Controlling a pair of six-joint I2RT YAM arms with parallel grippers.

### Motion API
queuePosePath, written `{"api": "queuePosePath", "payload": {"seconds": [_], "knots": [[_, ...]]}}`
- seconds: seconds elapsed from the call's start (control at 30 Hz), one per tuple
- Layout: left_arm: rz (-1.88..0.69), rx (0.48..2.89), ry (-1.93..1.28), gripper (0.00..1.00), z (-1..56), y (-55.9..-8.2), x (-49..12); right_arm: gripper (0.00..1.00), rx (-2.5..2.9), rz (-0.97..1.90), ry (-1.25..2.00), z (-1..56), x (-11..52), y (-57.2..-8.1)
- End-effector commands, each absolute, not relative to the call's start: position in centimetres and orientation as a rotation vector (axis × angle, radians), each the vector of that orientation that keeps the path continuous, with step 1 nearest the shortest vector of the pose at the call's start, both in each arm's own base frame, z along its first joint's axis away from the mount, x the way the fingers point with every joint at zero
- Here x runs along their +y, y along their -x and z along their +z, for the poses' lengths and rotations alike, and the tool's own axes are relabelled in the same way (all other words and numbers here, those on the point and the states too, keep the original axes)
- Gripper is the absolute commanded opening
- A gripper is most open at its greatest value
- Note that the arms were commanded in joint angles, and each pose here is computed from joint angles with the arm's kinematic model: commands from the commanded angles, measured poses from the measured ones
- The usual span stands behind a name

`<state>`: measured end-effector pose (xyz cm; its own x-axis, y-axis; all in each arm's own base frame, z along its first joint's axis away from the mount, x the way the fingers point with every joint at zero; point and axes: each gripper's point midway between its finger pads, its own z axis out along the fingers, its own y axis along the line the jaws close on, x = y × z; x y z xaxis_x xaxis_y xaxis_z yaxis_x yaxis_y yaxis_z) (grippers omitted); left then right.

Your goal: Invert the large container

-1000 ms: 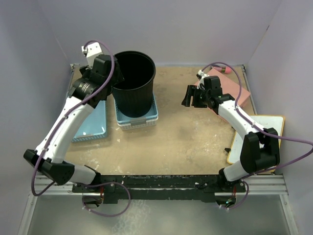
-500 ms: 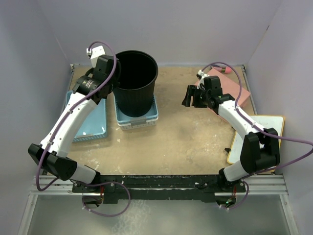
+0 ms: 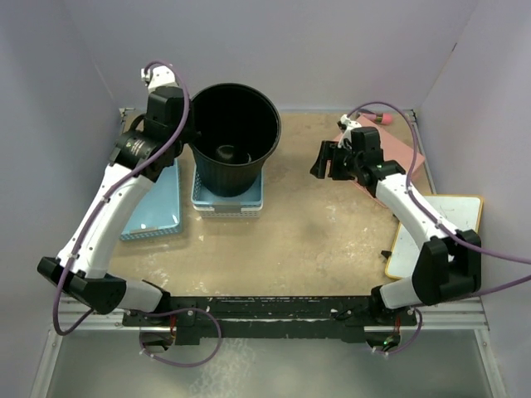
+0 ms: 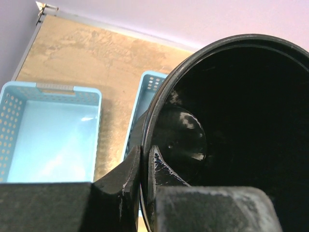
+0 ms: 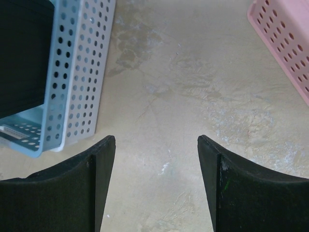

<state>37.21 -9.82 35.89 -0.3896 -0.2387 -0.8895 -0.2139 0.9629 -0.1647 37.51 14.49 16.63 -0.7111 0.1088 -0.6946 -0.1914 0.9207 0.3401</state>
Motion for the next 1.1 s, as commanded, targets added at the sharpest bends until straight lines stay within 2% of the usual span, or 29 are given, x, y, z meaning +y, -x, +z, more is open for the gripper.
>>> {"api": "queuePosePath", "payload": {"seconds": [0.0,0.23,0.37,0.43,0.83,1.07], "knots": [[-0.171,1.714,0.347,0.00,44.5,-36.8,-9.4,0.71,2.169,0.534,0.088,22.0,14.7,-37.6],[-0.164,1.759,0.328,0.00,42.8,-37.2,-9.9,0.73,1.820,0.710,0.335,31.4,17.4,-34.9],[-0.158,1.773,0.321,0.00,42.2,-37.5,-10.1,0.84,1.561,0.782,0.591,37.0,21.3,-31.2],[-0.159,1.780,0.318,0.00,42.0,-37.6,-10.3,0.87,1.482,0.799,0.715,38.6,23.7,-29.6],[-0.158,1.800,0.310,0.00,41.5,-37.6,-10.4,0.90,1.294,0.809,1.139,39.9,35.1,-25.2],[-0.168,1.802,0.299,0.00,41.7,-37.6,-10.6,0.91,1.365,0.594,1.224,36.5,38.6,-26.5]]}}
